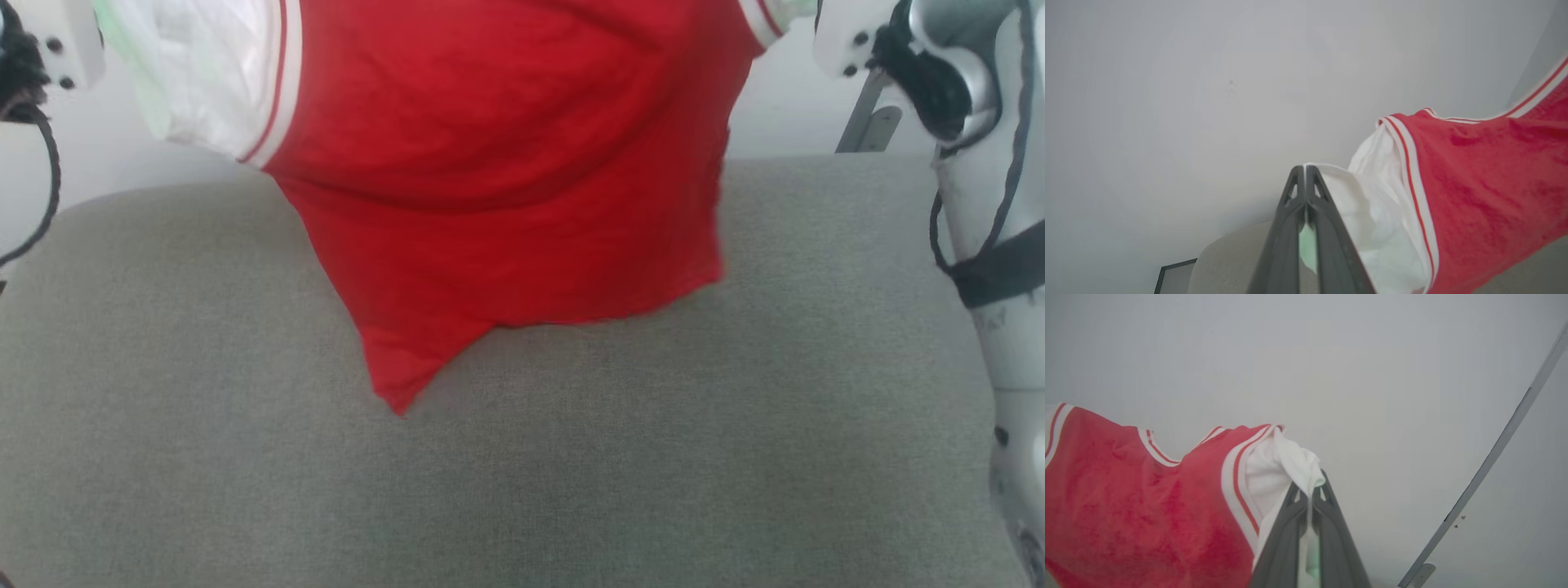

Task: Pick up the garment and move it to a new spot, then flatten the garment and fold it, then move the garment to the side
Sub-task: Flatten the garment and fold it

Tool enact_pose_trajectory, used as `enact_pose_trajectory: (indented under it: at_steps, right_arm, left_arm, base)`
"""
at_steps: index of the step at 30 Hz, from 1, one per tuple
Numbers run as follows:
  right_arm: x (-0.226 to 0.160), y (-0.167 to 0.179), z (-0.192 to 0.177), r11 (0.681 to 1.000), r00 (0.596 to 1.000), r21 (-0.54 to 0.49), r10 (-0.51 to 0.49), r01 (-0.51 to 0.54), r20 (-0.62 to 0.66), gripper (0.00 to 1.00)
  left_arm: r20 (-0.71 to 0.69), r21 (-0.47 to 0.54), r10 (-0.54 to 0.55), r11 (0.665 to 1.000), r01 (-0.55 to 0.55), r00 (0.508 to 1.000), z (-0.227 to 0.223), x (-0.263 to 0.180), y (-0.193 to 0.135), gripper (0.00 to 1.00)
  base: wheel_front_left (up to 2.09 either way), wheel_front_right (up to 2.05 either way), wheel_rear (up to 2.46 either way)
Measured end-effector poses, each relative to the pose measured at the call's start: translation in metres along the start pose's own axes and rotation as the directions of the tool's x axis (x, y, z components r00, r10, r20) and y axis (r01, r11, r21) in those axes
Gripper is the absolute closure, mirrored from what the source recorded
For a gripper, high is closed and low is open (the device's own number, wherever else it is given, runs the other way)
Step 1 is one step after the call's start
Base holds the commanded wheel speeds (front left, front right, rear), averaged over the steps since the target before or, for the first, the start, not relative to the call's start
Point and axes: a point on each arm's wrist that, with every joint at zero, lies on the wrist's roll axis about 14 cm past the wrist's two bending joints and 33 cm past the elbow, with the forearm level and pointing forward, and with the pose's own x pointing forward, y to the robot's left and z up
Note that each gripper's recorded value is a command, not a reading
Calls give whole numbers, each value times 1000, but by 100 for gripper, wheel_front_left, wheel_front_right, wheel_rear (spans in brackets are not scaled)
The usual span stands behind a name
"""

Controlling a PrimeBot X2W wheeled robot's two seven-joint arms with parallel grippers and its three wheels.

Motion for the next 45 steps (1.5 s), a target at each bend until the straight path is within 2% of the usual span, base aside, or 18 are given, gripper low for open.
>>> enact_pose_trajectory:
  at_steps: [9,15,19,26,31,33,36,38,39,45]
  right_arm:
    - [3,-14,19,999,998,-33,-37,38,42,100]
    - [30,-25,7,997,997,-36,-64,65,47,100]
    - [55,-32,15,993,988,-72,-80,90,132,100]
    - [99,-46,15,974,957,-176,-94,146,275,100]
    - [124,-52,13,948,920,-259,-76,186,384,100]
    - [134,-53,-2,934,923,-301,-69,193,378,100]
    - [148,-44,-36,931,943,-324,-54,166,328,100]
    - [153,-34,-67,942,962,-310,-43,129,269,100]
    - [152,-24,-95,951,978,-296,-31,92,204,100]
    - [132,-8,-154,982,999,-187,-24,32,44,100]
  left_arm:
    - [103,23,10,1000,-13,995,37,-1,1,100]
    - [154,21,24,999,-28,988,42,26,6,100]
    - [227,27,40,999,-48,973,53,50,11,100]
    - [403,57,41,996,-70,914,76,93,11,100]
    - [552,71,29,994,-81,833,87,114,11,100]
    - [571,76,19,994,-76,821,77,125,9,100]
    - [532,101,-2,993,-60,847,46,142,2,100]
    - [488,115,-23,993,-38,872,21,148,-4,100]
    - [442,109,-34,994,-16,896,-3,149,-7,100]
    - [281,50,-61,998,49,958,-61,133,-13,100]
  base:
    - [0,0,0]
    - [0,0,0]
    - [0,0,0]
    - [0,0,0]
    - [0,0,0]
    - [0,0,0]
    - [0,0,0]
    - [0,0,0]
    - [0,0,0]
    - [0,0,0]
